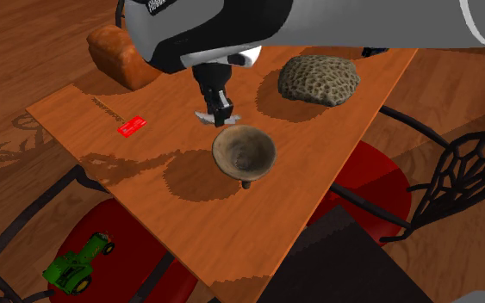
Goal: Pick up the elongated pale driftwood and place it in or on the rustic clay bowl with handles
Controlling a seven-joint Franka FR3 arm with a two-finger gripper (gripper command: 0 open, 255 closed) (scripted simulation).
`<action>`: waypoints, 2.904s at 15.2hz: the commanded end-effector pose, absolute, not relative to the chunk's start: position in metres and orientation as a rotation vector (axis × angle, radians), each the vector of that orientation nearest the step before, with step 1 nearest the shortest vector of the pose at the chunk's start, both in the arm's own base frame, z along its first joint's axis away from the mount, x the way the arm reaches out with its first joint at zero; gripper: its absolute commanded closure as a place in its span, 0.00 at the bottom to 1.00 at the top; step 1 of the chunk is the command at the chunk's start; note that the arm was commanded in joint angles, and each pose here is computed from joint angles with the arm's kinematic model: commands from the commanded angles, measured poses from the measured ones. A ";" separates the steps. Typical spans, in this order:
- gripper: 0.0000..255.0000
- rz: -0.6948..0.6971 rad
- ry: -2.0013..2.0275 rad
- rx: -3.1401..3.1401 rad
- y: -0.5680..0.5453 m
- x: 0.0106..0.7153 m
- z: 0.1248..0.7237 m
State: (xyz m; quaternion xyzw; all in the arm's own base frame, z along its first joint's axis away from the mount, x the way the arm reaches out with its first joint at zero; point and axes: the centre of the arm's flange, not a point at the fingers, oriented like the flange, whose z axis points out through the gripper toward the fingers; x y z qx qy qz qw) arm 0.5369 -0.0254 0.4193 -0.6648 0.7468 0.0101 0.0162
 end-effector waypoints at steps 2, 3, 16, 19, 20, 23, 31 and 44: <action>1.00 0.032 2.321 -2.068 -0.038 0.497 0.421; 1.00 0.032 2.321 -2.068 -0.041 0.484 0.421; 1.00 0.032 2.321 -2.068 -0.045 0.474 0.358; 1.00 0.032 2.321 -2.068 -0.045 0.474 0.344; 1.00 0.032 2.321 -2.068 -0.045 0.474 0.344; 1.00 0.032 2.321 -2.068 -0.045 0.474 0.344; 0.00 0.032 2.322 -2.068 -0.045 0.474 0.345; 0.00 0.032 2.321 -2.068 -0.046 0.473 0.394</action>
